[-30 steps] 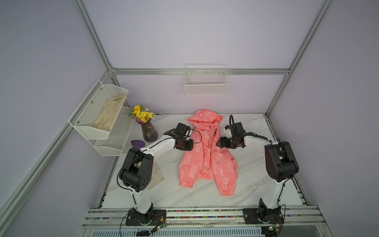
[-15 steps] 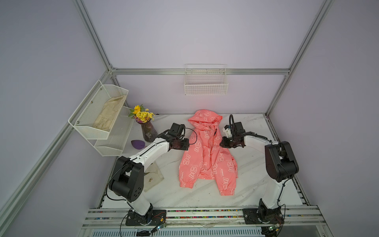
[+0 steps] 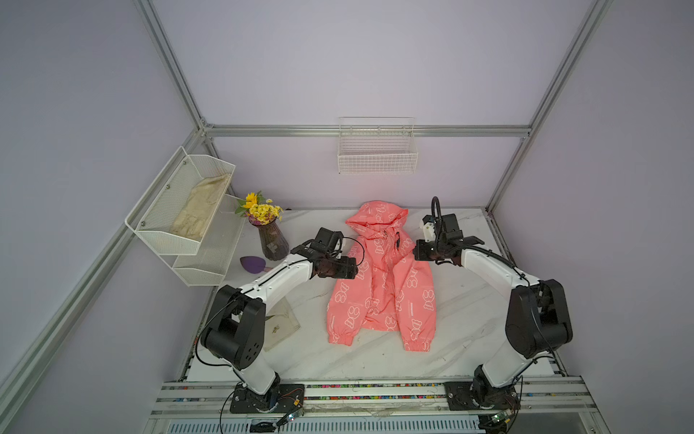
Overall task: Unzip the jacket
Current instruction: Flatten out the jacket at the center of the board.
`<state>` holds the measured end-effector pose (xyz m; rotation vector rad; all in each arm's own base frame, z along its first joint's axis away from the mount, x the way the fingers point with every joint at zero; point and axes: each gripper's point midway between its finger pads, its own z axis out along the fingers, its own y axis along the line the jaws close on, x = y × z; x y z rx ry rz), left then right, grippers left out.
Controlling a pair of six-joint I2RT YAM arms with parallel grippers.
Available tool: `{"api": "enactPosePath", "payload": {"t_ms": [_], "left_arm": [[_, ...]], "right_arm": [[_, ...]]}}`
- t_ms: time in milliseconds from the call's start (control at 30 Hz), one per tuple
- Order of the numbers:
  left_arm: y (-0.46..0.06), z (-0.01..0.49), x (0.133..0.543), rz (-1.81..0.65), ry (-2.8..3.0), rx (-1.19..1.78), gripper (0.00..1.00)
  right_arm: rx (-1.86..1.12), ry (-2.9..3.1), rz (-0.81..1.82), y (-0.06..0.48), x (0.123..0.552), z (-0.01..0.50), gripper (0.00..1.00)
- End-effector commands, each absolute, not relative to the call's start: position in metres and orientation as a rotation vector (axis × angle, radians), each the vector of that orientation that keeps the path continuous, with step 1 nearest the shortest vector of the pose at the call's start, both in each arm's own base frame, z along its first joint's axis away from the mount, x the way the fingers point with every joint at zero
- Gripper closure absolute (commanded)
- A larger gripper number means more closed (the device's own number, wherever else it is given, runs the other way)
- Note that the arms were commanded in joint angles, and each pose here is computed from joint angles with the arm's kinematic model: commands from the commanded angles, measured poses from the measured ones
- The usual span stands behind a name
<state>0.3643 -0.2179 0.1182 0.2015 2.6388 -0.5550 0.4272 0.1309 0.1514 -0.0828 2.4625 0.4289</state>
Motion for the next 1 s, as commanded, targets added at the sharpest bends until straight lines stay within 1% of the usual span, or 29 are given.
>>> {"api": "enactPosePath", "payload": {"t_ms": [0, 167, 233, 333, 433, 500, 700, 800, 900, 967], "left_arm": [[-0.226, 0.1, 0.364, -0.584, 2.676, 0.176, 0.13], [-0.226, 0.09, 0.37, -0.538, 2.693, 0.145, 0.13], [-0.228, 0.089, 0.371, -0.533, 2.693, 0.143, 0.16], [-0.234, 0.09, 0.374, -0.542, 2.685, 0.157, 0.27], [-0.237, 0.095, 0.375, -0.539, 2.67, 0.163, 0.48], [-0.238, 0.099, 0.376, -0.546, 2.652, 0.166, 0.58], [-0.233, 0.108, 0.374, -0.527, 2.616, 0.171, 0.8], [-0.22, 0.118, 0.374, -0.458, 2.582, 0.148, 0.96], [-0.197, 0.132, 0.371, -0.326, 2.537, 0.095, 1.0], [-0.178, 0.146, 0.37, -0.227, 2.505, 0.057, 1.0]], "right_arm": [[-0.061, 2.431, 0.247, 0.107, 0.424, 0.176, 1.0], [-0.06, 2.37, 0.161, 0.093, 0.417, 0.195, 1.0], [-0.072, 2.357, 0.147, 0.091, 0.415, 0.198, 1.0], [-0.066, 2.356, 0.14, 0.089, 0.414, 0.198, 1.0], [-0.056, 2.359, 0.143, 0.089, 0.412, 0.197, 1.0], [-0.051, 2.36, 0.142, 0.088, 0.411, 0.197, 1.0], [-0.04, 2.333, 0.123, 0.084, 0.411, 0.207, 1.0], [-0.034, 2.313, 0.09, 0.079, 0.41, 0.215, 1.0], [-0.051, 2.286, 0.021, 0.07, 0.406, 0.221, 1.0], [-0.048, 2.273, -0.034, 0.061, 0.405, 0.226, 1.0]]}}
